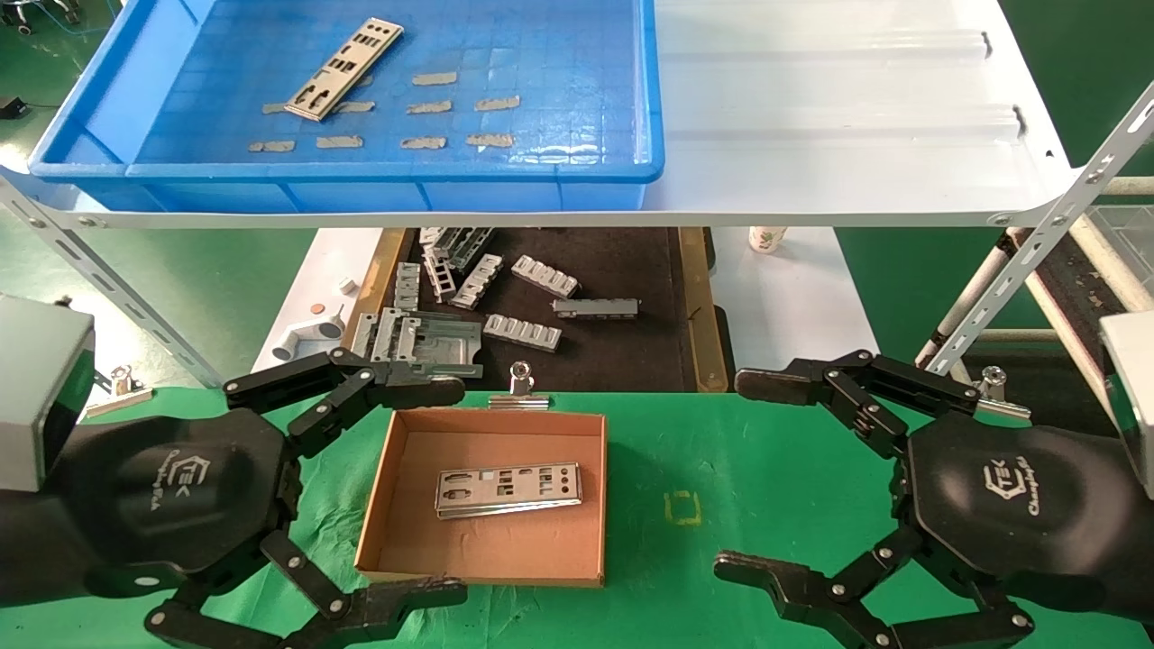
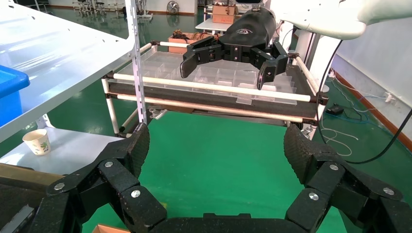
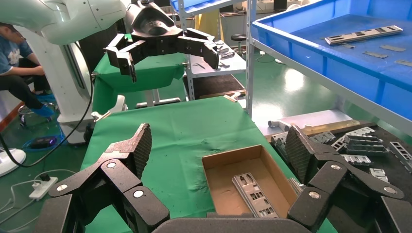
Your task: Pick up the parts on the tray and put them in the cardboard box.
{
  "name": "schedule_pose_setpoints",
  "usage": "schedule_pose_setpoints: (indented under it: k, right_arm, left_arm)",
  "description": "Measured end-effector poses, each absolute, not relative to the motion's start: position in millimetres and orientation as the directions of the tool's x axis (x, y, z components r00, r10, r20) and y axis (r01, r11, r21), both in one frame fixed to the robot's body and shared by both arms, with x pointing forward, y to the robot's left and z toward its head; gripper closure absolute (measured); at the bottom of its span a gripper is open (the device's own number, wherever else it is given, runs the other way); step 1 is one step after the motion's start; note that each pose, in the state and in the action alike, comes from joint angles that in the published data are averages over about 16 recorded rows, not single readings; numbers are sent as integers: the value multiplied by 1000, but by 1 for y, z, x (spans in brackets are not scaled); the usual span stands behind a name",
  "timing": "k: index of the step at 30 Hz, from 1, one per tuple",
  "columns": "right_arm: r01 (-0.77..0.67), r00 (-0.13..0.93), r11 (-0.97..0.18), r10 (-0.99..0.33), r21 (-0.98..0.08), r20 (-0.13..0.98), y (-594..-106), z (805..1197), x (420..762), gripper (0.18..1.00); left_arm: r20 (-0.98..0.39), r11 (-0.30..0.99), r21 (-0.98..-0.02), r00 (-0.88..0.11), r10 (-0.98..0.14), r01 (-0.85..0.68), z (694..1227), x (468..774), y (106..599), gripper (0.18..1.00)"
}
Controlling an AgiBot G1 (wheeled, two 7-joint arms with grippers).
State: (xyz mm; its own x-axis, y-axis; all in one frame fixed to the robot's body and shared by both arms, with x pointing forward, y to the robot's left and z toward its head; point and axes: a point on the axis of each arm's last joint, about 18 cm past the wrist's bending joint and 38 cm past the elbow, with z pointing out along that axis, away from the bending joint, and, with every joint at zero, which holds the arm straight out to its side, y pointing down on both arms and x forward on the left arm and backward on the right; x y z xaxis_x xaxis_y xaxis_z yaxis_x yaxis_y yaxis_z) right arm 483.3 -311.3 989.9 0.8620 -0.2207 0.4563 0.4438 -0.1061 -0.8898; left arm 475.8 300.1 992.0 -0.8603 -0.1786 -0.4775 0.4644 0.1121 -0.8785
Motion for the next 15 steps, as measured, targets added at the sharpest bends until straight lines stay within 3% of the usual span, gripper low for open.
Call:
schedule_pose_setpoints:
  k: [15]
  right_arm:
    - [444, 862, -106, -221, -890, 456, -311, 990, 483, 178]
  left_arm:
    - [-477, 111, -879, -860, -181, 464, 992, 476, 300, 184]
